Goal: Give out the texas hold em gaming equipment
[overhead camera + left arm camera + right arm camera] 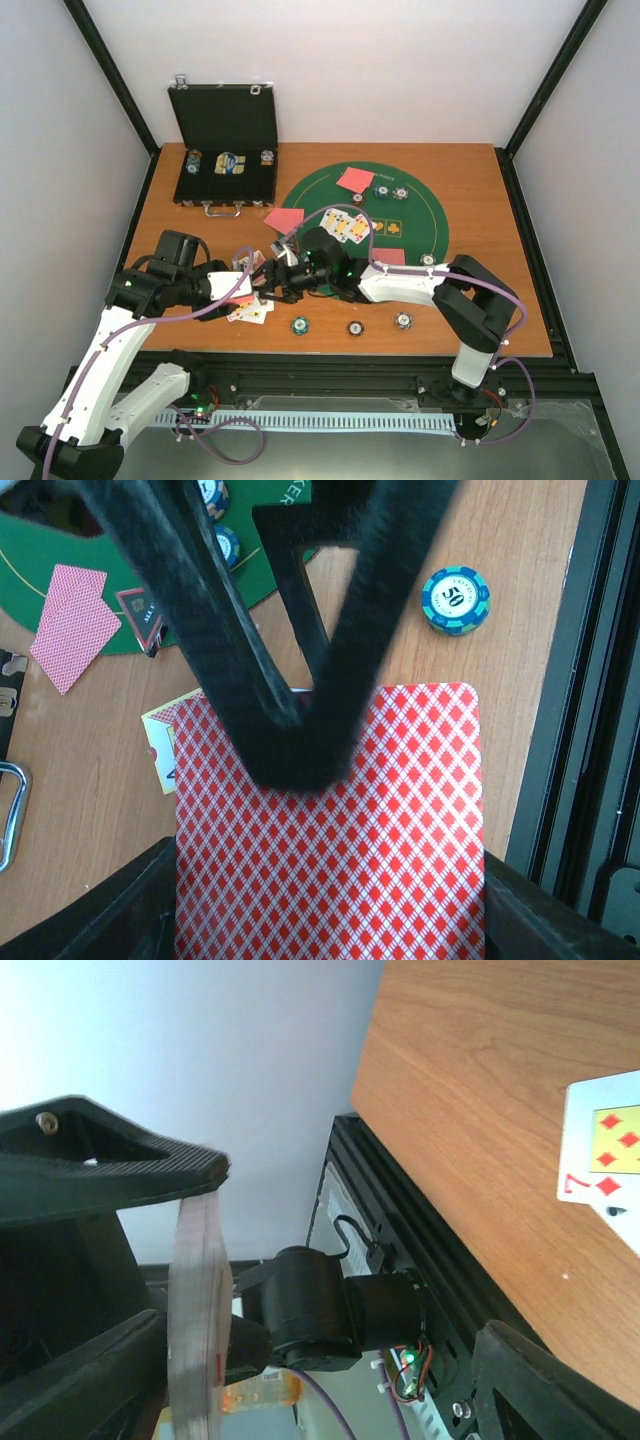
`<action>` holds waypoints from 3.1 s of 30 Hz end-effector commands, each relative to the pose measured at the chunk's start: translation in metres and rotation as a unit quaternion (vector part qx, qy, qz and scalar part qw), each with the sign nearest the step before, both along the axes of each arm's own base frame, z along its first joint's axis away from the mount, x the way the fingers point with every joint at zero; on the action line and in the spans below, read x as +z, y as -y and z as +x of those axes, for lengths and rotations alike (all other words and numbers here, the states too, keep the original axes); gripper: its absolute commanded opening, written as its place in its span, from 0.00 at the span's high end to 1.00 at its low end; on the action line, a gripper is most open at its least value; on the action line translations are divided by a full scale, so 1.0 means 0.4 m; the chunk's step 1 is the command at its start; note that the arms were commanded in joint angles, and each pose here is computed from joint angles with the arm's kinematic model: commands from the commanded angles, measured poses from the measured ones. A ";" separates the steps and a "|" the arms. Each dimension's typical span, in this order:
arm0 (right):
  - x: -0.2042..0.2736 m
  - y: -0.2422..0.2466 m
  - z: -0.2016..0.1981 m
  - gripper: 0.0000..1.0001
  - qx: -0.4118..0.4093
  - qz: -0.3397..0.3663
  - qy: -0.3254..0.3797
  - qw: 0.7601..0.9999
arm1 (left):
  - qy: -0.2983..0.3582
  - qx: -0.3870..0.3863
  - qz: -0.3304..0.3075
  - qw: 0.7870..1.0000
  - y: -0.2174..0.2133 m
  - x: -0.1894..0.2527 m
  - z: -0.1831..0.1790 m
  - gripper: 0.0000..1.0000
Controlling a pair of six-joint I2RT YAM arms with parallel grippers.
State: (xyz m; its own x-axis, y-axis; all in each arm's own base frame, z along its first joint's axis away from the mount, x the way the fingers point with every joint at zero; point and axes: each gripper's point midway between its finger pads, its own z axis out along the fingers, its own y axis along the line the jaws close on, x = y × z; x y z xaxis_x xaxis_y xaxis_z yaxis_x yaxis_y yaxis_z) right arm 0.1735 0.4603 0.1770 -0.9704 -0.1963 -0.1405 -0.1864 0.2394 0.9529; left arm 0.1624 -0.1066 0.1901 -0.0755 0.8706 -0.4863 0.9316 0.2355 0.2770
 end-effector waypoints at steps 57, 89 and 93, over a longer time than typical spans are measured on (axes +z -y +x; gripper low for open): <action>0.015 0.081 -0.022 0.97 0.033 -0.053 0.056 0.996 | 0.027 -0.024 -0.014 0.999 0.015 0.036 -0.001 0.67; -0.169 0.759 0.569 0.97 -0.245 -0.223 0.048 0.942 | 0.026 -0.020 -0.006 0.999 0.010 0.034 0.005 0.67; -0.201 0.778 0.618 0.97 -0.244 -0.232 0.037 0.941 | 0.030 -0.021 -0.003 0.999 0.006 0.034 0.004 0.67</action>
